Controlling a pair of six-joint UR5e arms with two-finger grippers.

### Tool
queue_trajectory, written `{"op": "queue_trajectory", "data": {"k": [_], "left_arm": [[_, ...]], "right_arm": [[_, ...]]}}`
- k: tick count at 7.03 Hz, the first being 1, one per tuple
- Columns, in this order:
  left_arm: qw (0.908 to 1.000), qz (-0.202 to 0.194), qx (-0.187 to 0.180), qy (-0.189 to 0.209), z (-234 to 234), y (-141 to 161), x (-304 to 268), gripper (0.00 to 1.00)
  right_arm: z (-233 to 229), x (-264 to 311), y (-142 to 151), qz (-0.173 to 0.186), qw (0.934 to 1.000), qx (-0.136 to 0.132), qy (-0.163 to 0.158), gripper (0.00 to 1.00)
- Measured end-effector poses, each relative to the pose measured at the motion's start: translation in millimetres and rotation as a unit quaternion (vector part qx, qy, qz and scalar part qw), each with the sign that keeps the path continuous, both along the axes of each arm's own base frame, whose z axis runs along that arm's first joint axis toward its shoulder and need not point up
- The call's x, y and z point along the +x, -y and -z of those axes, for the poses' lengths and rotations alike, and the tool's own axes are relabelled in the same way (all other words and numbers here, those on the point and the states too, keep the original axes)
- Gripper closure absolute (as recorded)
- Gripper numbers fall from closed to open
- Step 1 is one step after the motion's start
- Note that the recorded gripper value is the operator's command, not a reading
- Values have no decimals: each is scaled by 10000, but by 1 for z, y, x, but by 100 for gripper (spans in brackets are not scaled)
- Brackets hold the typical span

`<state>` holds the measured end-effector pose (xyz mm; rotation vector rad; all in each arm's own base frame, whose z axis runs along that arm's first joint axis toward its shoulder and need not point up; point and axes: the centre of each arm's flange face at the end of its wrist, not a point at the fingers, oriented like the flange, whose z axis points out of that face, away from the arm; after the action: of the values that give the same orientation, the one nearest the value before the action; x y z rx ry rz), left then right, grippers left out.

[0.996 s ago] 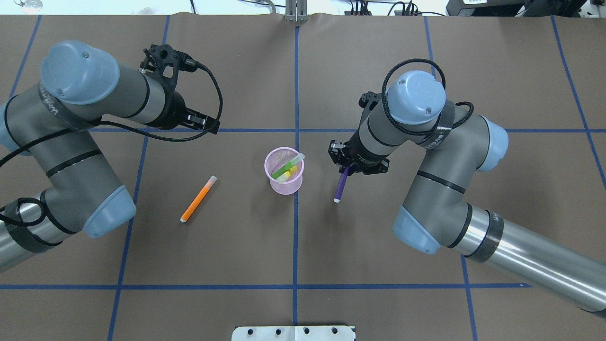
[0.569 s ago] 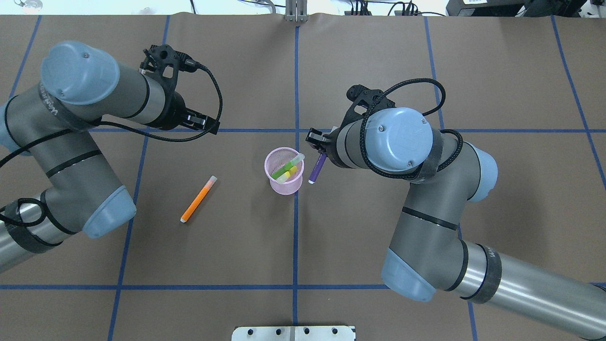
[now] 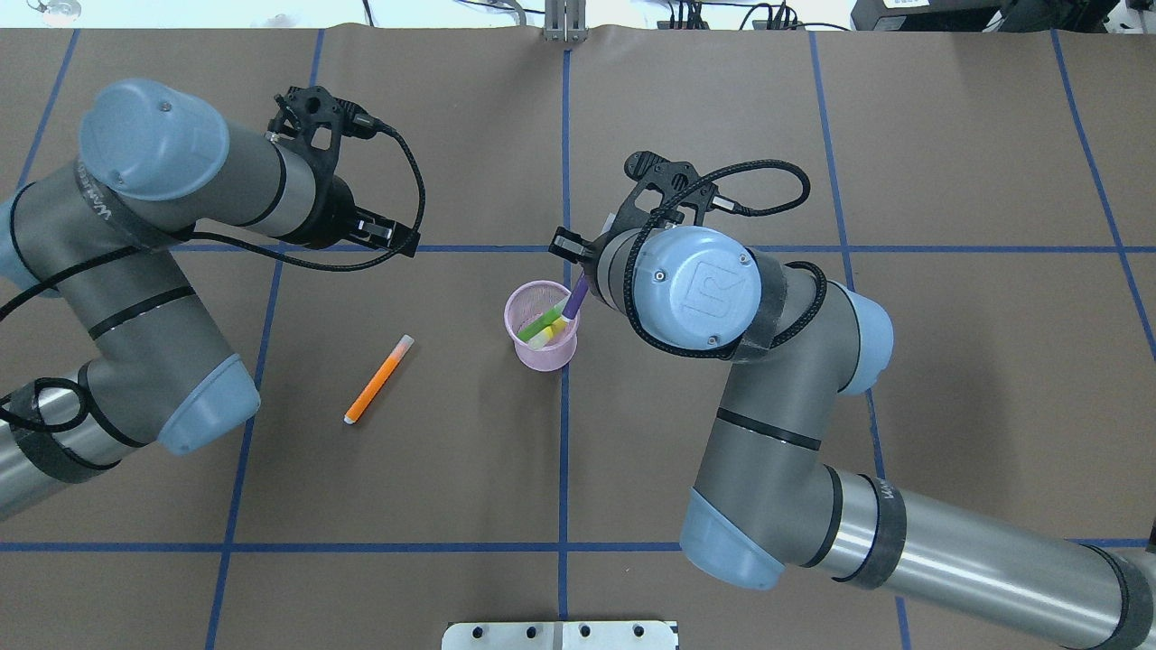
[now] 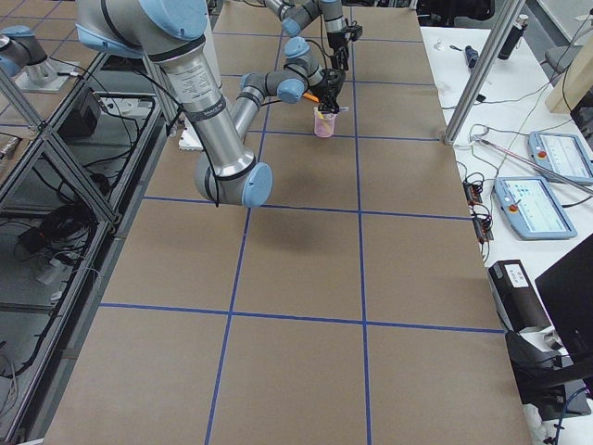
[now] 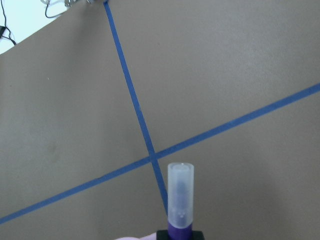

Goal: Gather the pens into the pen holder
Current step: 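Lower the purple marker into the pink cup and open the right gripper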

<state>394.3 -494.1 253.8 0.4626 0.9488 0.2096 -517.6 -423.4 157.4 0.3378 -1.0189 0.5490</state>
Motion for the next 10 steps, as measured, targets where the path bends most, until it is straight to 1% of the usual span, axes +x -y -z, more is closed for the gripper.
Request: {"op": "queue_trajectory", "data": {"k": [1, 3, 4, 6, 9, 10], "left_arm": [[10000, 1, 2, -1, 0, 0, 0, 19], [10000, 1, 9, -8, 1, 0, 0, 19], [10000, 0, 12, -13, 1, 0, 0, 19], [10000, -1, 17, -18, 1, 0, 0, 19], [10000, -1, 16, -18, 1, 0, 0, 19], [10000, -1, 19, -21, 1, 0, 0, 18]], "right_arm": [[3, -9, -3, -1, 9998, 151, -102, 100], [2, -36, -23, -148, 9969, 626, -457, 100], [3, -43, -31, -186, 9958, 733, -524, 100], [9, -52, -39, -186, 9953, 795, -519, 100], [10, -58, -36, -200, 9951, 799, -552, 100], [9, -59, -35, -204, 9950, 793, -569, 83]]}}
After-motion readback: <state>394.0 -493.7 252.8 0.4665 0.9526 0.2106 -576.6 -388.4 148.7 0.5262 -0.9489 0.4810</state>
